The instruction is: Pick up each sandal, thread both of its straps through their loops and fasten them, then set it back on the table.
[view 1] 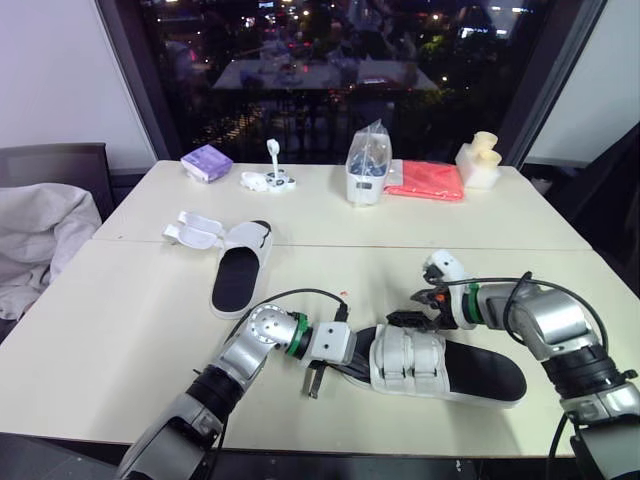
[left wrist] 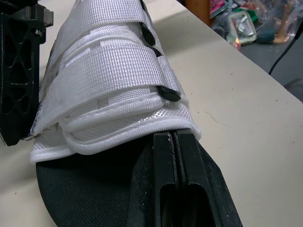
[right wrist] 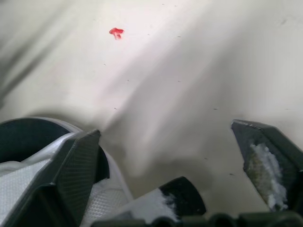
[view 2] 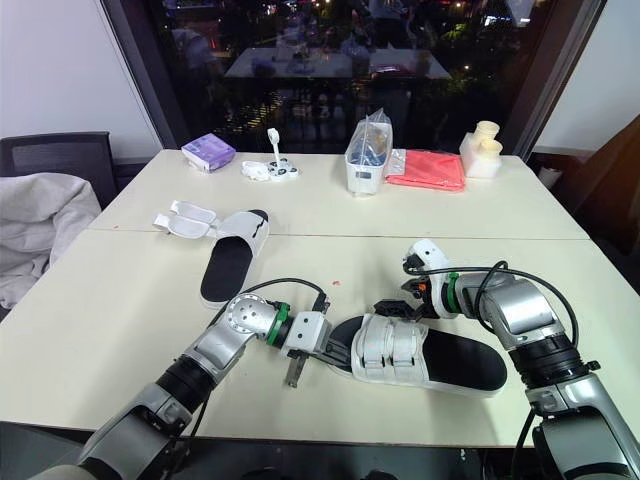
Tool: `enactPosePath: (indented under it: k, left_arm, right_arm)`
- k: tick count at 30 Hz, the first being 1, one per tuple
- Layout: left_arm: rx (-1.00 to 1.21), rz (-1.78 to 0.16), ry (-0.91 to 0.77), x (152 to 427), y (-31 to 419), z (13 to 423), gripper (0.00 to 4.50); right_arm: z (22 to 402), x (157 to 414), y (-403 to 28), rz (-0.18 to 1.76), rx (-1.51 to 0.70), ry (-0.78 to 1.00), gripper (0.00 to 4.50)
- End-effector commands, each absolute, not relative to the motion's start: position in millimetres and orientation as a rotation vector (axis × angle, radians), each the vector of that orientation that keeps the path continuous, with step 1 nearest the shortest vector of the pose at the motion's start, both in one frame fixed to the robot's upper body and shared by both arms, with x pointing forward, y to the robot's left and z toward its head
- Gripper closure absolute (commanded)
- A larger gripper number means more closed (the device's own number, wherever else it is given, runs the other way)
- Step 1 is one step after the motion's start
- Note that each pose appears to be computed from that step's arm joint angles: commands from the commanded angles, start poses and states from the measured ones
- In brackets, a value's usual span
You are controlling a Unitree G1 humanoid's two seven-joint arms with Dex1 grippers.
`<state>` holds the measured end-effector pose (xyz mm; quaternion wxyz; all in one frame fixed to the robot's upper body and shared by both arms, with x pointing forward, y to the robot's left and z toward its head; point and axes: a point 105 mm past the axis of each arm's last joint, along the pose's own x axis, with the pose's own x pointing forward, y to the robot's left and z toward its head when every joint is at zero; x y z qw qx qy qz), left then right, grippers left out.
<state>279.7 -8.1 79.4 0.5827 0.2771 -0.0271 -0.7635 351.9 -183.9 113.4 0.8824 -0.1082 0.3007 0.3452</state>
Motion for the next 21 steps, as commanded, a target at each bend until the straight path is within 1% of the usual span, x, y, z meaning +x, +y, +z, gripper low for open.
enactPosePath:
  k: [1, 2, 6, 9, 18, 20, 21]
  left_arm:
    - [0.688, -1.857, 0.057, 266, -5, 52, 4.5]
    - [0.688, -1.857, 0.057, 266, -5, 52, 4.5]
    - [0.688, -1.857, 0.057, 267, -5, 52, 4.5]
    - [0.689, -1.852, 0.054, 268, -5, 52, 4.5]
    - [0.69, -1.849, 0.052, 268, -5, 52, 4.5]
    - [0.705, -1.823, 0.043, 276, -4, 55, 4.5]
    - [0.695, -1.778, 0.032, 286, -1, 62, 4.5]
  right_arm:
    - [107, 353, -202, 0.647, -0.317, 0.649, 0.03]
    - [110, 355, -204, 0.641, -0.321, 0.639, 0.03]
    - [152, 363, -227, 0.598, -0.429, 0.478, 0.03]
    - [173, 355, -237, 0.605, -0.553, 0.381, 0.03]
    - [178, 351, -240, 0.615, -0.585, 0.345, 0.03]
    - [172, 334, -249, 0.624, -0.849, 0.337, 0.03]
    - [166, 317, -254, 0.683, -1.054, 0.325, 0.03]
